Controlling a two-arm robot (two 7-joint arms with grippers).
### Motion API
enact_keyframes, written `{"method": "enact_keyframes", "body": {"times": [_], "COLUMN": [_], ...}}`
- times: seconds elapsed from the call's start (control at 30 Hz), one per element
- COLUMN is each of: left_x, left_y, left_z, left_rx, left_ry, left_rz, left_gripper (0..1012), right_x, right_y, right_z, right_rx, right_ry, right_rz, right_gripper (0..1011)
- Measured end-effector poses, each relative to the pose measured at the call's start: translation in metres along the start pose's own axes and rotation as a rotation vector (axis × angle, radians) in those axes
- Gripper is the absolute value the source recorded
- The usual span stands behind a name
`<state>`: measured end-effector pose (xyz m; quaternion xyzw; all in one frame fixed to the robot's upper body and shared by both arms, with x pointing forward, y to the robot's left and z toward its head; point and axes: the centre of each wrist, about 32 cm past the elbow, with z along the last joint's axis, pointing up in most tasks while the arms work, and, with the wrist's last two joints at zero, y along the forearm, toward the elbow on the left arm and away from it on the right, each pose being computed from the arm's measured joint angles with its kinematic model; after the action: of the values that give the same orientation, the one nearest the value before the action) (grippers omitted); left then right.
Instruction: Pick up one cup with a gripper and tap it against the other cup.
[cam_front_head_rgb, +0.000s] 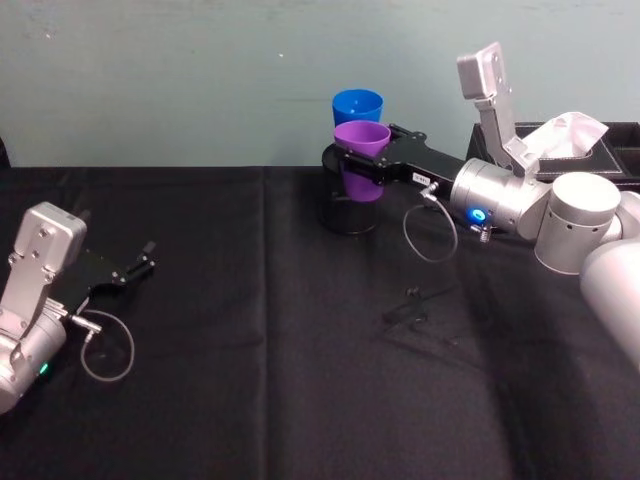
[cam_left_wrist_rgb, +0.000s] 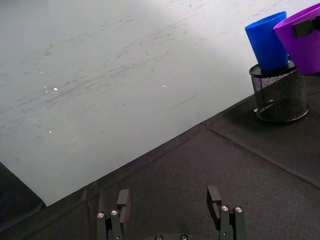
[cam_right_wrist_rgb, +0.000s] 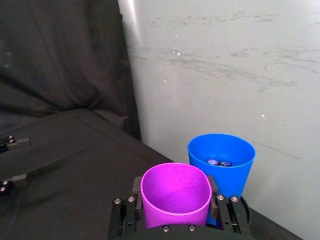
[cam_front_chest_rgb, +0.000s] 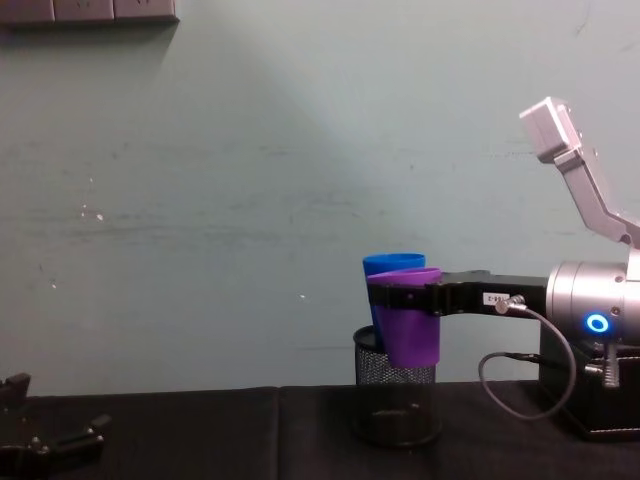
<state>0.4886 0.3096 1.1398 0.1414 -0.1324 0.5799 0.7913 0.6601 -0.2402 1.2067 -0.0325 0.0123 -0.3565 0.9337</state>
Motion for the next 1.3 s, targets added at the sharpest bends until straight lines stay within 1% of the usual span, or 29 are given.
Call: {"method": "enact_keyframes", "body": {"times": [0.2, 0.4, 0.5, 0.67, 0.9, 1.0, 1.1, 1.2, 1.23, 1.3], "left_x": [0.0000, 0.0000, 0.0000, 0.0000, 0.0000, 0.0000, 0.0000, 0.0000, 0.0000, 0.0000], "left_y": [0.0000, 0.0000, 0.0000, 0.0000, 0.0000, 0.0000, 0.0000, 0.0000, 0.0000, 0.0000], "left_z": [0.0000, 0.0000, 0.0000, 0.0000, 0.0000, 0.0000, 0.0000, 0.0000, 0.0000, 0.0000], "left_rx": [0.000, 0.000, 0.000, 0.000, 0.000, 0.000, 0.000, 0.000, 0.000, 0.000], "left_ry": [0.000, 0.000, 0.000, 0.000, 0.000, 0.000, 0.000, 0.000, 0.000, 0.000], "left_rz": [0.000, 0.000, 0.000, 0.000, 0.000, 0.000, 0.000, 0.000, 0.000, 0.000], "left_gripper": [1000, 1000, 1000, 1000, 1000, 1000, 1000, 1000, 1000, 1000], "right_x": [-0.005, -0.015, -0.020, -0.027, -0.033, -0.036, -0.039, -0.041, -0.043, -0.044], "right_y": [-0.004, -0.012, -0.016, -0.024, -0.035, -0.042, -0.049, -0.053, -0.055, -0.057], "right_z": [-0.002, -0.003, -0.003, -0.003, -0.005, -0.010, -0.018, -0.025, -0.029, -0.032], "right_rx": [-0.005, -0.002, 0.001, 0.020, 0.037, 0.061, 0.087, 0.091, 0.090, 0.094], "right_ry": [0.006, 0.017, 0.013, 0.009, 0.008, -0.002, -0.016, -0.017, -0.017, -0.021], "right_rz": [0.018, 0.044, 0.058, 0.073, 0.094, 0.113, 0.138, 0.155, 0.164, 0.175], "right_gripper": [724, 724, 724, 724, 724, 724, 724, 724, 724, 724]}}
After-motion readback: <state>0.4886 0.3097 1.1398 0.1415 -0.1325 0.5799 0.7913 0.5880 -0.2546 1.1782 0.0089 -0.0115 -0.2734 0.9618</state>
